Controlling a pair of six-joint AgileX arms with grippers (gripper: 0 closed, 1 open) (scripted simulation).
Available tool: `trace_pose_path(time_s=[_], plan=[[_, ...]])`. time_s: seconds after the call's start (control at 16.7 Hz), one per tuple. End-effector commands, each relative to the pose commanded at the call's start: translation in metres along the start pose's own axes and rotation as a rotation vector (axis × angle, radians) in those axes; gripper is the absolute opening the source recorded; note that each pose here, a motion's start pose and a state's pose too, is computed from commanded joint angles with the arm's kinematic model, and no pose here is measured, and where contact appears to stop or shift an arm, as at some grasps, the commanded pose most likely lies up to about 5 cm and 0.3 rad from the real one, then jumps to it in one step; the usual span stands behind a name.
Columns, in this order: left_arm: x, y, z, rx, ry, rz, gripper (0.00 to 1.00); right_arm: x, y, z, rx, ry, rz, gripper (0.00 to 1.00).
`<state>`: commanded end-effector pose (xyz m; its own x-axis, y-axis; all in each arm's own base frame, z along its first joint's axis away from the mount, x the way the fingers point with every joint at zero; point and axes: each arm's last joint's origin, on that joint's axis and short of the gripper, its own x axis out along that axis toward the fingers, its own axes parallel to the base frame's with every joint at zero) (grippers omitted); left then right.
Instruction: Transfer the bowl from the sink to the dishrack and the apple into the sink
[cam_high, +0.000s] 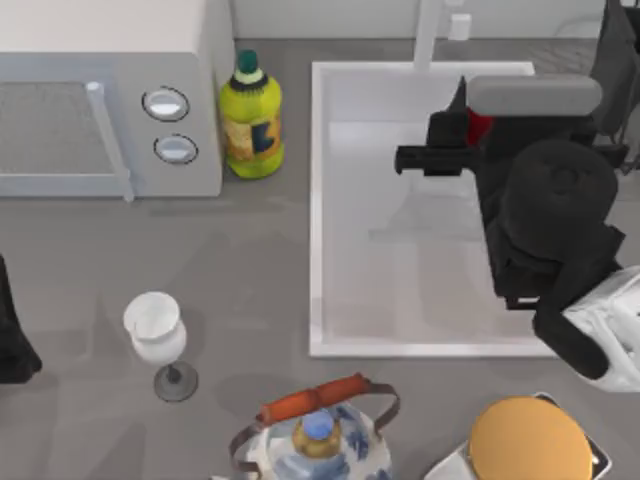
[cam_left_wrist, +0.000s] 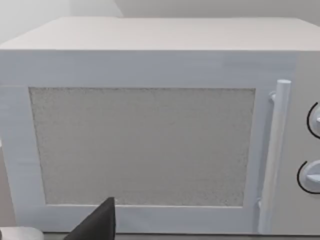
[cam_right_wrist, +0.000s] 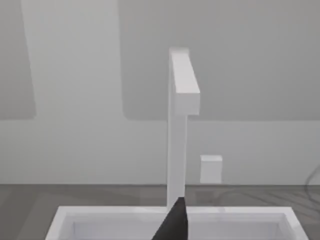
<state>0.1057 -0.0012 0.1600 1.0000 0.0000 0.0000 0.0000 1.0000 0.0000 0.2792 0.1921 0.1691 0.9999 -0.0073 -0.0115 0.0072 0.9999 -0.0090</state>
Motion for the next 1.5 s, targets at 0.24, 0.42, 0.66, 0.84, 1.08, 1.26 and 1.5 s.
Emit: trace_pose_path(time_s=[0.24, 0.42, 0.66, 0.84, 1.08, 1.26, 1.5], plan=[[0.0, 0.0, 0.0, 0.0, 0.0, 0.0, 1.0, 0.002, 0.003, -0.051, 0.005, -0.01, -0.001, 0.0], [0.0, 0.0, 0.0, 0.0, 0.0, 0.0, 1.0, -0.002, -0.001, -0.085, 0.013, -0.019, -0.002, 0.0], [0.0, 0.0, 0.0, 0.0, 0.0, 0.0, 1.0, -0.007, -0.007, -0.11, 0.009, -0.012, -0.003, 0.0], [0.0, 0.0, 0.0, 0.0, 0.0, 0.0, 1.0, -0.008, -0.008, -0.11, 0.009, -0.011, -0.003, 0.0], [0.0, 0.0, 0.0, 0.0, 0.0, 0.0, 1.0, -0.008, -0.008, -0.11, 0.009, -0.011, -0.003, 0.23], [0.0, 0.0, 0.0, 0.0, 0.0, 0.0, 1.0, -0.008, -0.008, -0.11, 0.009, -0.011, -0.003, 0.45], [0.0, 0.0, 0.0, 0.0, 0.0, 0.0, 1.0, -0.008, -0.008, -0.11, 0.009, -0.011, -0.003, 0.75]])
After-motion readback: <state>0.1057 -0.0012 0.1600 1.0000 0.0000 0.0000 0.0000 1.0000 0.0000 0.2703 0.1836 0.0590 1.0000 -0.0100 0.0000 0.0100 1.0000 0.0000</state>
